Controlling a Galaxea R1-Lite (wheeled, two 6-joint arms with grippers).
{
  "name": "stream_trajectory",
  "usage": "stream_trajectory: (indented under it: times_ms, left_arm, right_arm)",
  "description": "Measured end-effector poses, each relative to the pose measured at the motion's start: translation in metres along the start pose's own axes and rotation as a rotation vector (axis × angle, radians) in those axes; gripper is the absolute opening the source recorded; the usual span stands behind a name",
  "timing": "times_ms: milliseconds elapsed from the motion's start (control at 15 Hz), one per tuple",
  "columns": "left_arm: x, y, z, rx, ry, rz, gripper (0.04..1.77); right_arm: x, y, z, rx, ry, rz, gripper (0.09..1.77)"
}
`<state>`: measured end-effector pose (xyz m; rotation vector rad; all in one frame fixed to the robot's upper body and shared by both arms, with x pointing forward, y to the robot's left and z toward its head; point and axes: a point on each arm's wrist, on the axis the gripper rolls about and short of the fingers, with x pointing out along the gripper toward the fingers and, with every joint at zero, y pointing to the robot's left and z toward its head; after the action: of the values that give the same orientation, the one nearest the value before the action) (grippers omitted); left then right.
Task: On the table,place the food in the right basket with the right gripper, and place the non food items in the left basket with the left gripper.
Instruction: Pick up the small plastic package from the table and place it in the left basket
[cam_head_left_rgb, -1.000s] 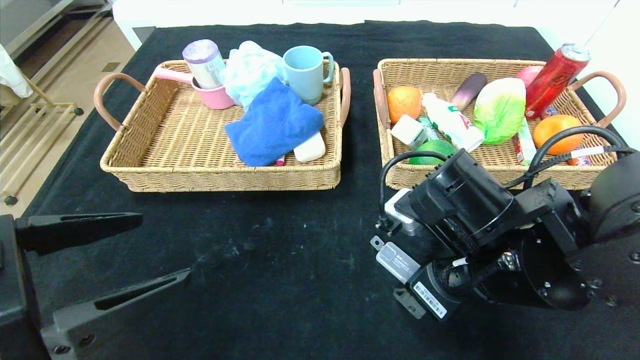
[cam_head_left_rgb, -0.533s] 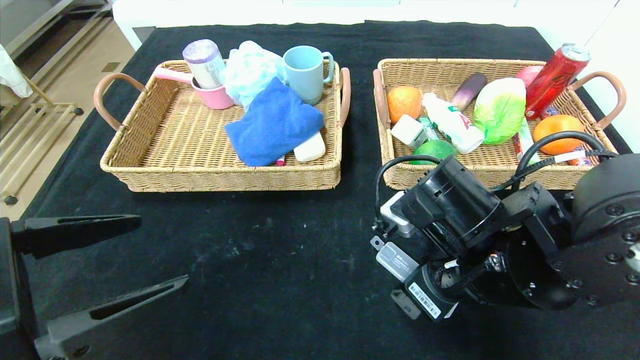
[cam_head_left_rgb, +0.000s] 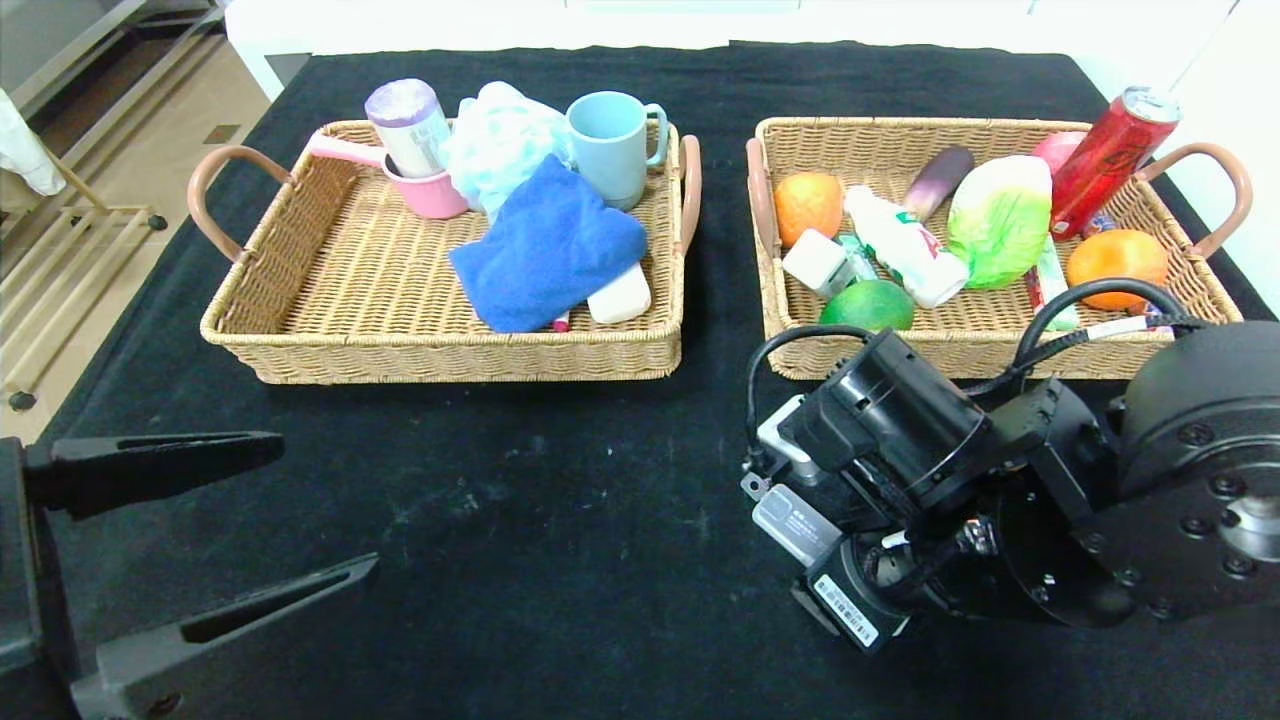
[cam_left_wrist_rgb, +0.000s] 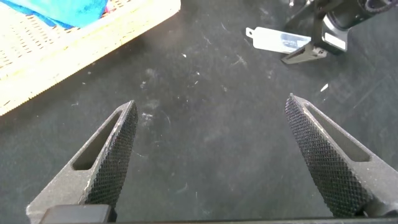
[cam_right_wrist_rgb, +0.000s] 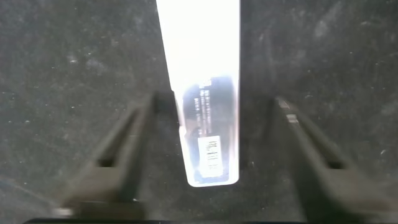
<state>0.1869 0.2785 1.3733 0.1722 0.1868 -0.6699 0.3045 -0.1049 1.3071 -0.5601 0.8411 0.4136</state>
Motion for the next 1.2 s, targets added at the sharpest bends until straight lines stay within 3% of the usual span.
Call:
stream_trajectory:
  times_ms: [333, 1200]
  left_arm:
    - [-0.0002, 0.0, 0.0002, 0.006, -0.002, -0.001, 1.72]
    - [0.0009, -0.0005, -0.0039, 0.028, 0.01, -0.006, 1.72]
  right_arm:
    - [0.003, 0.0032, -0.004, -0.005, 0.018, 0.004, 0.69]
    - [-0.0052, 0.0056, -0.0078, -0.003, 0.012, 0.011, 0.66]
